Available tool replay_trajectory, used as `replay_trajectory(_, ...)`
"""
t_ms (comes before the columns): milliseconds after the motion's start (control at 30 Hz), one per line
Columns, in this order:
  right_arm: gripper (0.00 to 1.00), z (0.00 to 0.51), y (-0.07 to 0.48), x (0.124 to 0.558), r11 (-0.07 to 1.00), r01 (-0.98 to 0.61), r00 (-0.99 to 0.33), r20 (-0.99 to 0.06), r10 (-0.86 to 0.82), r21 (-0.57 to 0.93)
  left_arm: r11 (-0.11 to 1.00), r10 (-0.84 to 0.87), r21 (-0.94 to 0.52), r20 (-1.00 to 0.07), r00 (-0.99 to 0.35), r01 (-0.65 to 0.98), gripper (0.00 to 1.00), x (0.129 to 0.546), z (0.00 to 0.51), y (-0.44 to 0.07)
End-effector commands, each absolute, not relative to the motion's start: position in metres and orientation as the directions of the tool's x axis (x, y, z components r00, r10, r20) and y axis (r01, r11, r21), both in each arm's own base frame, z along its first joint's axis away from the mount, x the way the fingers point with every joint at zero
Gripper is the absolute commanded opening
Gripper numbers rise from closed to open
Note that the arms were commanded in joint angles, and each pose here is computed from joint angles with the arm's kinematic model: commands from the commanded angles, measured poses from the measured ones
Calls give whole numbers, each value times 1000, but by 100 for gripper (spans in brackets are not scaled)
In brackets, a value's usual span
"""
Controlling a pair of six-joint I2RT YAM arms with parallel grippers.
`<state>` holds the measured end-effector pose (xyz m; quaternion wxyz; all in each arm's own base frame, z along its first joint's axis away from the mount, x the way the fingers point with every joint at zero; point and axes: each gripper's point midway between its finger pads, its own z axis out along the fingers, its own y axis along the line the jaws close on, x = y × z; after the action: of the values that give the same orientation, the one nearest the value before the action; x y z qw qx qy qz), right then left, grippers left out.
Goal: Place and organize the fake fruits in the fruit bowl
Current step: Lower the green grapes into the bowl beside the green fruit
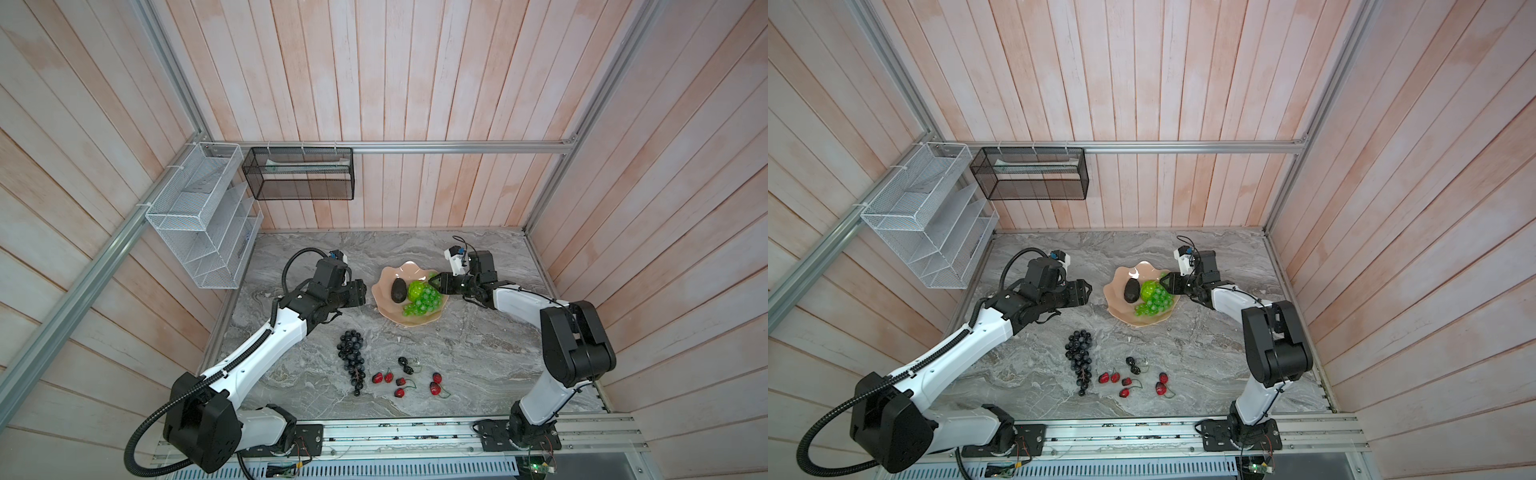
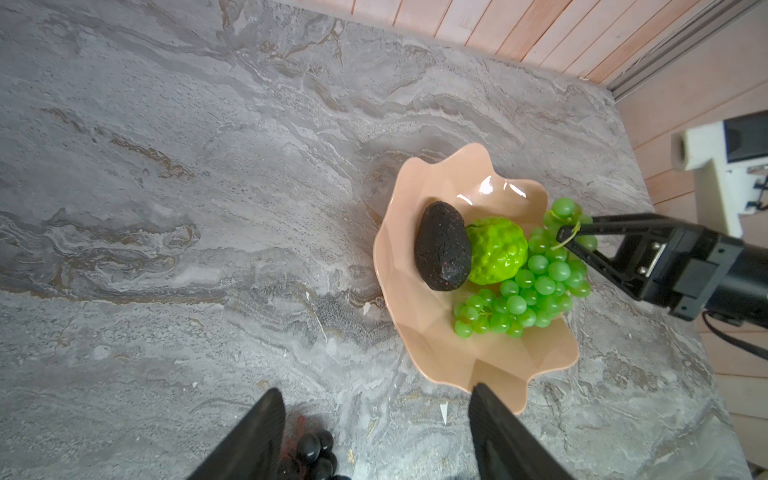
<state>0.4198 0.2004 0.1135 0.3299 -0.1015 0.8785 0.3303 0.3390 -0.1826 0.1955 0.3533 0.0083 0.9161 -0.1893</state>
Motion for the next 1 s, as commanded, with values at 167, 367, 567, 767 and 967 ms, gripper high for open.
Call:
replay_trajectory(167,60,130,196,423,783,-448,-753,-654,-70,431,916,-109,-365,-626,-772,167,73,337,196,-188)
replay_trajectory(367,59,143,176,415,837,-406,-746,-663,-70,368,916,-95,-365,-599,-795,166,74,336,190,-192)
replay_trajectory(567,36,143,162,400,861,-373,-731,-681,-42,346,902,-107,-397,-585,-804,169,71,340,186,-199)
replay_trajectory(767,24,123,167,410,856,-373,-752,-657,-54,357,899,-111,-407,-573,-812,164,71,343,182,-202)
replay_trajectory(967,21,110,177,422,841,-392,-765,-640,-73,372,902,-115,-403,-569,-815,154,71,344,180,-199)
